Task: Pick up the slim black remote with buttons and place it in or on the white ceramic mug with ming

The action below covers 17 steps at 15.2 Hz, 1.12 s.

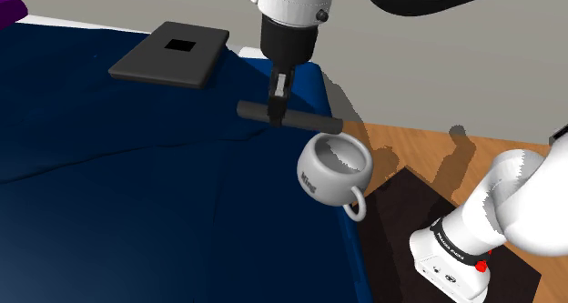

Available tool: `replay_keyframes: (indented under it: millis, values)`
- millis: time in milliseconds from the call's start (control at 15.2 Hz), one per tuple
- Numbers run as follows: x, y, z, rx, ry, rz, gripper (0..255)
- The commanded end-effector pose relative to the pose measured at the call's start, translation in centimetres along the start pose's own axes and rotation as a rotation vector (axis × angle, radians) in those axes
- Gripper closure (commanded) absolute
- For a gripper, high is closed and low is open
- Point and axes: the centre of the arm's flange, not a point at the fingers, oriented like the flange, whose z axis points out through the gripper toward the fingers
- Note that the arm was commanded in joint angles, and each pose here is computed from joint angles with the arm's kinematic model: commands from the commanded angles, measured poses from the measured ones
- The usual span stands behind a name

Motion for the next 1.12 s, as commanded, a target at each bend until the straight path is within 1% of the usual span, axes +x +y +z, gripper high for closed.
replay_keyframes:
  millis: [0,528,594,1056]
  values:
    - [-2.9,-0.2,0.4,0.000,0.002,0.002,255]
    - [-13.3,-1.7,0.6,0.000,0.002,0.002,255]
    - [-13.7,-1.8,0.6,0.000,0.002,0.002,255]
    - [-13.8,-2.1,4.2,0.000,0.002,0.002,255]
